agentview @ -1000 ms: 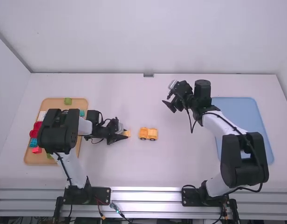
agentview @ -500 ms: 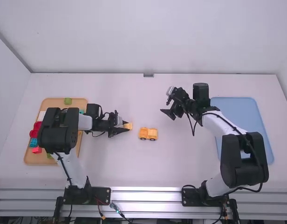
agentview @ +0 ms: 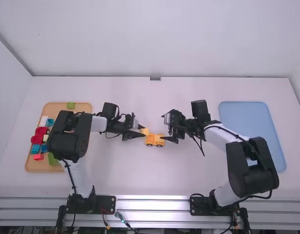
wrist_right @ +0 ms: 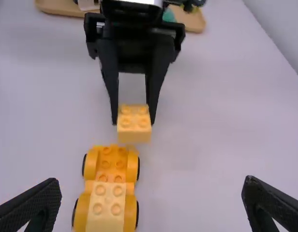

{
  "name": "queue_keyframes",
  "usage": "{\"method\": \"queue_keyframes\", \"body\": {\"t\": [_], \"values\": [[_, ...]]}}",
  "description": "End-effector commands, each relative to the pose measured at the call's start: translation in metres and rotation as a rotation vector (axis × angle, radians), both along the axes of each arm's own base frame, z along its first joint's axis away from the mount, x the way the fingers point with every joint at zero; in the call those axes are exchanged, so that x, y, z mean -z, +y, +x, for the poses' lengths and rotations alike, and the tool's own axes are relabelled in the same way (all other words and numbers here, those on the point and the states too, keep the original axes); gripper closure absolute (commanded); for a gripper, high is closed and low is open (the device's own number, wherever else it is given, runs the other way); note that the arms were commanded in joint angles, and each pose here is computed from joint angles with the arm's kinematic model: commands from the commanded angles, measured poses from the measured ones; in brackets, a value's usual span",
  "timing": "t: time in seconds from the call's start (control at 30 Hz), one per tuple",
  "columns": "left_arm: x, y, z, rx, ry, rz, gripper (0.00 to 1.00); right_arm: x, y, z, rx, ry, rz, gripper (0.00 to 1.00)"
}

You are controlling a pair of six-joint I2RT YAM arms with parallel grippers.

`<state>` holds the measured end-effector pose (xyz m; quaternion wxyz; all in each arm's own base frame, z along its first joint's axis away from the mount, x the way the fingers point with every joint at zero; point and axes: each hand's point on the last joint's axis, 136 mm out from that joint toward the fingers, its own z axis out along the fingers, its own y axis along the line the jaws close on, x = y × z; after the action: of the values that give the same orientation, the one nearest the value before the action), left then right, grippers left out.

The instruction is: Assemble lego blocks to make yellow taxi

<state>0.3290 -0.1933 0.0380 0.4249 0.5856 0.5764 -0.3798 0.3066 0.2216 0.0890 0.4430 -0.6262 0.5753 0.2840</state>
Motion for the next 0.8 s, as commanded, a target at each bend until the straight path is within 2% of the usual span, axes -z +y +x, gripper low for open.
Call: {"method": "queue_keyframes", "body": {"t": [0.0,0.17,0.33,0.6,0.77], "values": [[0.003,-0.008,-0.001,0.017,0.021,0.024,0.88,0.01,-0.001,-0.012,0.04,0.099,0.042,0.01],[0.007,-0.017,-0.006,0.04,0.039,0.069,0.95,0.023,-0.001,-0.025,0.059,0.1,0.073,0.01],[0.008,-0.021,-0.009,0.051,0.045,0.073,0.94,0.034,0.004,-0.037,0.042,0.125,0.066,0.01],[0.01,-0.019,-0.013,0.049,0.074,0.083,0.96,0.067,0.018,-0.035,0.021,0.163,0.023,0.01],[0.014,-0.02,-0.013,0.049,0.067,0.109,0.98,0.081,0.017,-0.02,0.038,0.19,0.014,0.01]]}}
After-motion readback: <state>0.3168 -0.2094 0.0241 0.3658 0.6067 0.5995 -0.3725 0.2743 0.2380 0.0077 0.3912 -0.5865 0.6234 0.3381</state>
